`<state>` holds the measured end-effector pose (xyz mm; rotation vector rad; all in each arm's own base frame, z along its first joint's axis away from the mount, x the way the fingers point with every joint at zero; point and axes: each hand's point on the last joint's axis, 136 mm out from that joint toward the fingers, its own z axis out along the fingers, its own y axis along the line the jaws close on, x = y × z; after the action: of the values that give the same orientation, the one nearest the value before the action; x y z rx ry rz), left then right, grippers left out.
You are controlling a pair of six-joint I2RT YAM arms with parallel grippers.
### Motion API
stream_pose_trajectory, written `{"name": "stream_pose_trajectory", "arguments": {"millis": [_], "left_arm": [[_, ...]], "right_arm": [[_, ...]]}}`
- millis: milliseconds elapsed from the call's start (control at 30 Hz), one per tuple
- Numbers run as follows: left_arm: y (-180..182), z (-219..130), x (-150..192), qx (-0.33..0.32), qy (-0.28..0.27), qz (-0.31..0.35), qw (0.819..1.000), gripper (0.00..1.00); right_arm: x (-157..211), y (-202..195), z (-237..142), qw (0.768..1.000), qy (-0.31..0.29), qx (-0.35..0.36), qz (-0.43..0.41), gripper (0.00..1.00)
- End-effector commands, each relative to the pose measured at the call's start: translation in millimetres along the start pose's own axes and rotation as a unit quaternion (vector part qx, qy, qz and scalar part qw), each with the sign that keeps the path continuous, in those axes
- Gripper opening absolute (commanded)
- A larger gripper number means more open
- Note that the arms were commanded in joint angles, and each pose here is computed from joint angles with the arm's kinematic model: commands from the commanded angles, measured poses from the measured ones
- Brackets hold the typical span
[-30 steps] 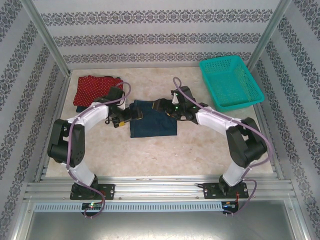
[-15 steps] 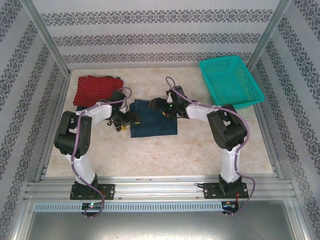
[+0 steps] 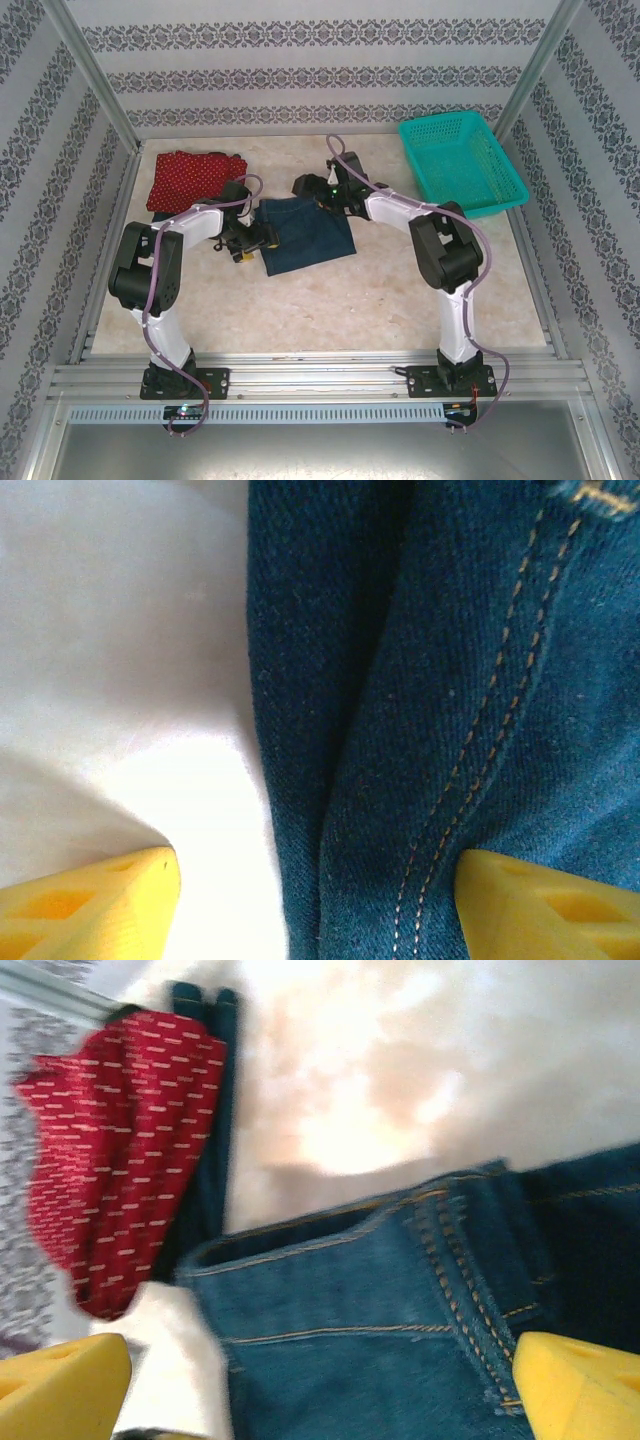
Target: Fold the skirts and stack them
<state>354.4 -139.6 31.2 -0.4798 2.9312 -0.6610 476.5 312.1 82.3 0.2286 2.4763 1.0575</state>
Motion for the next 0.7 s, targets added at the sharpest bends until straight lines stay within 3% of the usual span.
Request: {"name": "stream_pose_trajectory", "arguments": {"millis": [0,233,400,667], "left_arm": [[-0.2,2.0,-1.7,0.004,0.010,-0.004,1.000,0.74],[-2.5,7.6,-21.1,0.028,-0.011,-0.015,0.999,0.69],[-33.1,20.8,-29.7,0.115,-0.003,-0.004,0.993,0.57],[-51.3,9.2,-42.5,0.139,-0.029,0.024,0.990,0.51]], "right_arm": [[-2.2,-31.4,7.6,0.998,-0.002,0.042,0.040,0.98],[0.7,-0.2,-35.2,0.999,0.010,0.032,-0.002,0.98],[16.4,20.1,-67.5,0.999,0.017,0.029,-0.023,0.98],[85.6,35.2,-50.5,0.994,0.098,-0.036,-0.025,0.98]]}}
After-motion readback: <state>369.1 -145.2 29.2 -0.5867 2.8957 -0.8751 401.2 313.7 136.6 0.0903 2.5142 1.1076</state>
